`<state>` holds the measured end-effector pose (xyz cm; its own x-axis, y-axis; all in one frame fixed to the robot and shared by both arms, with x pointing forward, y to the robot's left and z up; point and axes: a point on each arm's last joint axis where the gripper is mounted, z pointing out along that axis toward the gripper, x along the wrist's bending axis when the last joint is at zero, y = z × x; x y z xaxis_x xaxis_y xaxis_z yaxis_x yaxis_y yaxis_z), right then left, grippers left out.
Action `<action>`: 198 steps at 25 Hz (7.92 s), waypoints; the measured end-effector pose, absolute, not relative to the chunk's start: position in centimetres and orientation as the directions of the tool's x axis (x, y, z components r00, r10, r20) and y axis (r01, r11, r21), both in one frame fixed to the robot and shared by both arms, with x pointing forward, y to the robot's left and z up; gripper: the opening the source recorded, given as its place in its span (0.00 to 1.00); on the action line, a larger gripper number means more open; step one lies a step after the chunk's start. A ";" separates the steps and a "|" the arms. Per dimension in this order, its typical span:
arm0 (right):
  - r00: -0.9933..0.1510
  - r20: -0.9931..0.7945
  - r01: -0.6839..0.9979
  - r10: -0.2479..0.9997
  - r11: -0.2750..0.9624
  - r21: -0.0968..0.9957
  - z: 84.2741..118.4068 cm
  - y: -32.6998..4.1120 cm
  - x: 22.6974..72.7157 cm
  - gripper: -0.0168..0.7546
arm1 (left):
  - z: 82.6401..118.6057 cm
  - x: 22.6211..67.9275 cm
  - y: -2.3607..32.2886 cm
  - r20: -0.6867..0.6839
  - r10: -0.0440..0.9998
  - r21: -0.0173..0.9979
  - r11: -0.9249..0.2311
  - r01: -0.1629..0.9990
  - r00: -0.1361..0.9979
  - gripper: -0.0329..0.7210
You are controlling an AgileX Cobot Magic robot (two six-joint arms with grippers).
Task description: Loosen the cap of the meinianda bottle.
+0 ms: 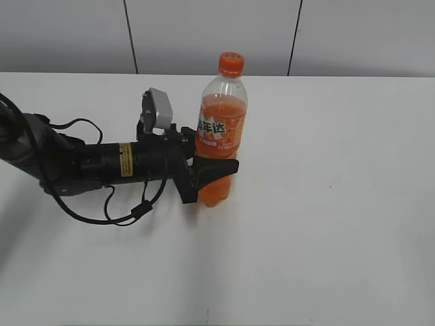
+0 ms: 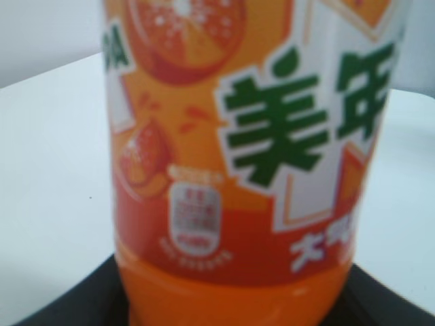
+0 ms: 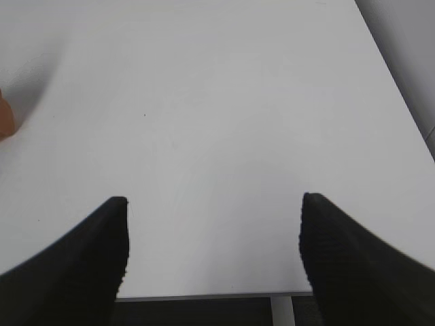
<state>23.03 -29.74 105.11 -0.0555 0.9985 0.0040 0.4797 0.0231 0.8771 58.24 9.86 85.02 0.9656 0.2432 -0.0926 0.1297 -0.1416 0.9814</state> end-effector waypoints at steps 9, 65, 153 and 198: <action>-0.055 0.004 0.480 0.998 0.023 0.877 105.1 -29.7 23.0 0.78 | 83.9 57.9 9.8 -0.125 0.213 0.986 -0.081 0.146 0.969 0.56; -0.231 0.227 0.873 0.946 0.098 0.477 116.2 -23.5 51.5 0.78 | 83.0 57.9 9.7 -0.137 0.206 0.986 -0.070 0.154 0.969 0.56; -0.937 -0.038 0.298 0.348 0.851 0.431 109.1 -3.9 58.0 0.38 | 82.9 57.8 9.6 -0.064 0.197 0.993 -0.088 0.082 0.978 0.56; -0.986 -0.160 -0.037 0.048 0.873 0.486 111.6 -3.9 56.5 0.75 | 82.7 57.8 9.6 -0.068 0.202 0.992 -0.087 0.087 0.977 0.56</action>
